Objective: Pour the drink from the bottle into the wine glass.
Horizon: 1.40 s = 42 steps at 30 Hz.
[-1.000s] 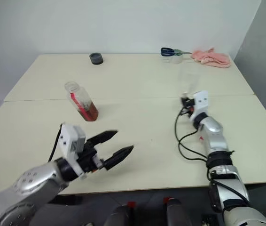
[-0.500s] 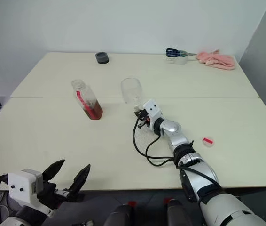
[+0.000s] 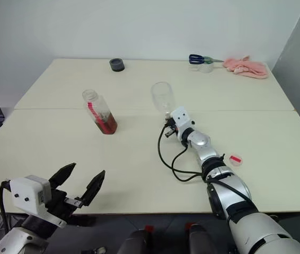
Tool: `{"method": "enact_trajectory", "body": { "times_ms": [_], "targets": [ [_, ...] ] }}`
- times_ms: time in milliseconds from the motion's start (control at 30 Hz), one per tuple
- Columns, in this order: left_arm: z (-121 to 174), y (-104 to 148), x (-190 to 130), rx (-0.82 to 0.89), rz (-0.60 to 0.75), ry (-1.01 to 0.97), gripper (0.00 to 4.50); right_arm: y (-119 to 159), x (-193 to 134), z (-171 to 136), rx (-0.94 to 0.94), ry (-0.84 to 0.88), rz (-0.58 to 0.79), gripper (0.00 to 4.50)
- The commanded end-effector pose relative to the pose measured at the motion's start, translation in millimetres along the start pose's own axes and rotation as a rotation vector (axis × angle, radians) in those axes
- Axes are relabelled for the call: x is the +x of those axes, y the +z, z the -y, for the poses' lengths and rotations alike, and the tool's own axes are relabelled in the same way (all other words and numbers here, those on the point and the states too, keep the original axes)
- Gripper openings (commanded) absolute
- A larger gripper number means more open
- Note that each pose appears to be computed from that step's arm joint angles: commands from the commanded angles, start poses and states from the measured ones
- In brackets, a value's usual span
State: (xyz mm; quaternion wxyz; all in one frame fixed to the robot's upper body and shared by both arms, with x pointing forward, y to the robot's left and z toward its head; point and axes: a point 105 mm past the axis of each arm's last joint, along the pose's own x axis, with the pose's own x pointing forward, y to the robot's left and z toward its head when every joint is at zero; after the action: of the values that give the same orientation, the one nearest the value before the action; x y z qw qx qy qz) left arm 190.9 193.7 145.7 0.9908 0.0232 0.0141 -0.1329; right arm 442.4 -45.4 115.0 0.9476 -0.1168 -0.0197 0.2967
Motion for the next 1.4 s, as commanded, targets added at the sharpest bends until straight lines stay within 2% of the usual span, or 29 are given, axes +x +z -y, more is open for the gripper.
{"method": "enact_trajectory", "body": {
  "times_ms": [33,167,367,767,1100,1233,1400],
  "targets": [
    [-1,8,5,0.011,0.027,-0.02,4.5,-6,-5,10,0.1,-0.024,-0.011,1.05],
    [-2,11,11,0.016,0.04,-0.041,4.5,-5,-4,5,0.149,0.008,0.01,2.41],
    [-2,13,17,0.018,0.047,-0.055,4.5,-3,-6,7,0.109,0.015,0.022,4.48],
    [2,14,20,0.008,0.047,-0.072,4.5,32,4,-5,0.092,0.069,0.15,4.48],
    [2,12,20,-0.009,0.041,-0.067,4.5,35,6,-1,0.066,0.039,0.149,4.48],
    [-7,12,24,-0.006,0.047,-0.042,4.5,42,13,-20,-0.079,0.069,0.151,3.56],
    [-8,14,23,-0.014,0.052,-0.036,4.5,45,16,-8,-0.13,-0.005,0.122,1.85]
  ]
}}
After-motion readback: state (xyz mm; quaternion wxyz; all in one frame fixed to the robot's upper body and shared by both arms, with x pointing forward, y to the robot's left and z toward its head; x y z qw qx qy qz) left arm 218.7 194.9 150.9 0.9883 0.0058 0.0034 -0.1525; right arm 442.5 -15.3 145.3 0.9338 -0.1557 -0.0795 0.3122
